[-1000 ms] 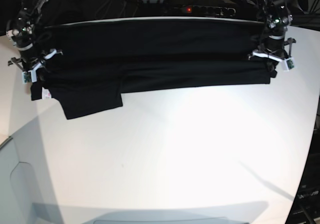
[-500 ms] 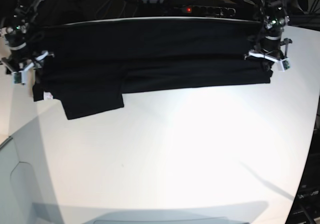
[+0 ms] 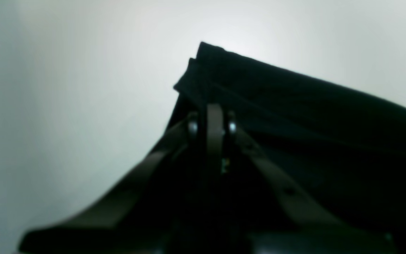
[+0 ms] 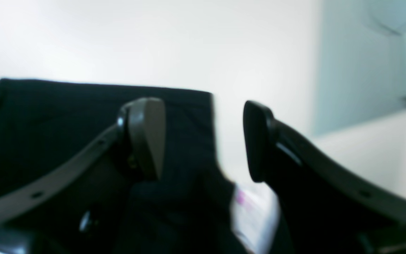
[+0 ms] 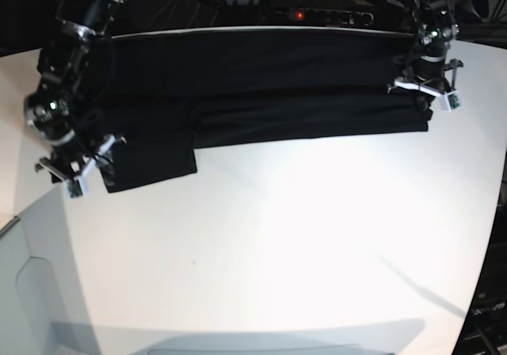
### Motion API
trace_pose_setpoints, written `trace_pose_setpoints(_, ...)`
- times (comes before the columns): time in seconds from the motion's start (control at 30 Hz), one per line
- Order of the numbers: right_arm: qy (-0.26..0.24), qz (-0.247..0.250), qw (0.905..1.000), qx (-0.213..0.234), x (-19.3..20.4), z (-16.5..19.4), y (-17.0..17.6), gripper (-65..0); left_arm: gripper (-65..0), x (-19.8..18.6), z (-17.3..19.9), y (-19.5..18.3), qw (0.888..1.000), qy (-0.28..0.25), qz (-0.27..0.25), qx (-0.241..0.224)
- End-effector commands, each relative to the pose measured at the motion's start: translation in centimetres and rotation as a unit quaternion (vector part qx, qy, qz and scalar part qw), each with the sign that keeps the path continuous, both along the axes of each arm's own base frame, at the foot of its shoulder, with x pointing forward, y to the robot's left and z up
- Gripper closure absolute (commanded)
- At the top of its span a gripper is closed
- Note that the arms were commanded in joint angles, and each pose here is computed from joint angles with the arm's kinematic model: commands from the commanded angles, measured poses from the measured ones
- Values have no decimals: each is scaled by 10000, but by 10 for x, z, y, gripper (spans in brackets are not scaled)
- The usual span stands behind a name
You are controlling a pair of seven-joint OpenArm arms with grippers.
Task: Fold the T-shirt properly
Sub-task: 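Lower the folded hem onto the collar edge and release both grippers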
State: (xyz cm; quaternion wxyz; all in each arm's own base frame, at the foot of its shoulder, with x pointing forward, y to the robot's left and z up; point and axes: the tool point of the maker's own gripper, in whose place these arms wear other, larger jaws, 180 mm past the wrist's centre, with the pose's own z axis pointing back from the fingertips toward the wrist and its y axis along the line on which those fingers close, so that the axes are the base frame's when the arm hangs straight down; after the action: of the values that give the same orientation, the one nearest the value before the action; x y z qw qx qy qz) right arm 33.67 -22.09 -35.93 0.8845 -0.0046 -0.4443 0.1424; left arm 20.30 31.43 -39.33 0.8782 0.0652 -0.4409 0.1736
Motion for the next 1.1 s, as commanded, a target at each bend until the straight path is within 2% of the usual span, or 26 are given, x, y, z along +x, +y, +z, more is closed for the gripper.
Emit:
trace_pose_setpoints(0.0,-170,22,9998,88,14,7,0,-359,-2,5,11,5,9998,-174,-9,118)
trace_pose_setpoints(0.13,256,-120,9984,481,28,-26,-1,-359,-2,0,9,5,9999,-119,-13,121)
trace_pose_setpoints(0.23,246,-361,9973,593,34,-35,-12,-359,-2,0,9,5,9998,-126,-15,123)
trace_pose_setpoints(0.47,460,-438,9956,683,24,-57,-19,-355,-2,0,8,5,9999,-113,-10,118)
trace_pose_setpoints(0.53,561,-370,9953,699,18,-65,-15,-319,-2,0,8,5,9999,-113,-10,118)
trace_pose_setpoints(0.6,555,-284,9958,669,17,-65,-11,-235,-2,0,8,5,9999,-113,-10,118)
trace_pose_setpoints(0.73,439,-207,9973,550,16,-56,-8,0,-2,0,9,5,9999,-119,-13,121)
trace_pose_setpoints(0.97,-446,5,9990,62,0,9,3,0,-2,0,8,5,9999,-121,-10,118)
trace_pose_setpoints(1.07,-560,102,9979,-324,-19,34,5,0,-2,0,8,5,9999,-121,-10,118)
